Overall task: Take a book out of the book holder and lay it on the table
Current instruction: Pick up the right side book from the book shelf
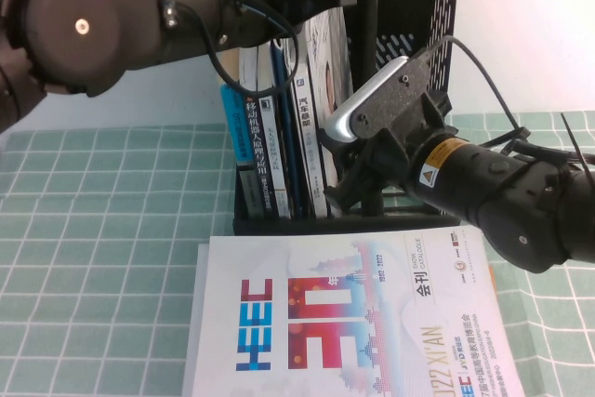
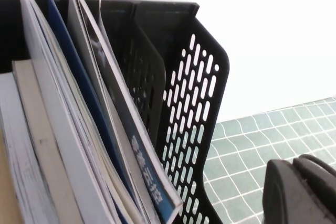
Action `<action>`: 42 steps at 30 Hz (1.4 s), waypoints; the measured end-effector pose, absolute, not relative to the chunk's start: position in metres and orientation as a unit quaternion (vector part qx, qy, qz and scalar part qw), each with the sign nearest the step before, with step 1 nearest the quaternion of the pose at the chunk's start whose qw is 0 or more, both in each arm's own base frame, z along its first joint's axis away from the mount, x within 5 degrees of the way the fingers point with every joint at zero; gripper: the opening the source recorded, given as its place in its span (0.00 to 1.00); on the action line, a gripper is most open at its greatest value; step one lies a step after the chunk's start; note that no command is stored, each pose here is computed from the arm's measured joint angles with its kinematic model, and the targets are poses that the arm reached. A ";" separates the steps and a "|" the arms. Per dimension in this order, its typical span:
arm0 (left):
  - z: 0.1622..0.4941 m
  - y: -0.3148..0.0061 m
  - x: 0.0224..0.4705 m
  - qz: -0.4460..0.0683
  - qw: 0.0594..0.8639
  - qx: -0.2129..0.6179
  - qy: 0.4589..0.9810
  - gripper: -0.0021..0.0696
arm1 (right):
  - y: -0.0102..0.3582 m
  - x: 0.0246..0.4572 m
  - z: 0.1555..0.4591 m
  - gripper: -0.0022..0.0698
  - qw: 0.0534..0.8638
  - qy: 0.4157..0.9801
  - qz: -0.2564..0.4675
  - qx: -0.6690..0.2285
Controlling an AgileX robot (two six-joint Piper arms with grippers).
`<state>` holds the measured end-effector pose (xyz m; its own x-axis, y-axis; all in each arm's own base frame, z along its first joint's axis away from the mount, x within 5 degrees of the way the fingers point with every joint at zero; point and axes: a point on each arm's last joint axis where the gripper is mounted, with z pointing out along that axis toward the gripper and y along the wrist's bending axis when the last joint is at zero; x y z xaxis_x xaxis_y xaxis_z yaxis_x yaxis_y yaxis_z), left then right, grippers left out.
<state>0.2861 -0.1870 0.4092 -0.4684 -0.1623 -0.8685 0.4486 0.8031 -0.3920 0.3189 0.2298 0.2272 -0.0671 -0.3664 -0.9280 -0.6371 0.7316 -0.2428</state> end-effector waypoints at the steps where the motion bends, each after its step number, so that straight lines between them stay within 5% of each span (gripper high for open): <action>1: 0.410 -0.187 0.286 -0.300 0.508 0.091 0.802 0.03 | 0.230 0.319 0.227 0.48 0.587 0.722 0.115 -0.347; 6: 0.411 -0.185 0.283 -0.294 0.509 0.099 0.803 0.03 | 0.233 0.323 0.217 0.36 0.594 0.717 0.118 -0.346; 12: 0.409 -0.185 0.283 -0.280 0.506 0.112 0.808 0.03 | 0.235 0.326 0.213 0.34 0.610 0.709 0.124 -0.333; 22: 0.408 -0.184 0.283 -0.275 0.503 0.115 0.811 0.03 | 0.233 0.328 0.213 0.55 0.611 0.722 0.140 -0.293; 42: 0.407 -0.184 0.282 -0.272 0.496 0.118 0.816 0.03 | 0.244 0.321 0.210 0.57 0.607 0.732 0.146 -0.274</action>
<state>0.2820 -0.1843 0.4066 -0.4791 -0.0770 -0.8744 0.4630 0.8241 -0.3263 0.3213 0.2436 0.2098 -0.1138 -0.2233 -0.9681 -0.5787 0.8069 -0.1181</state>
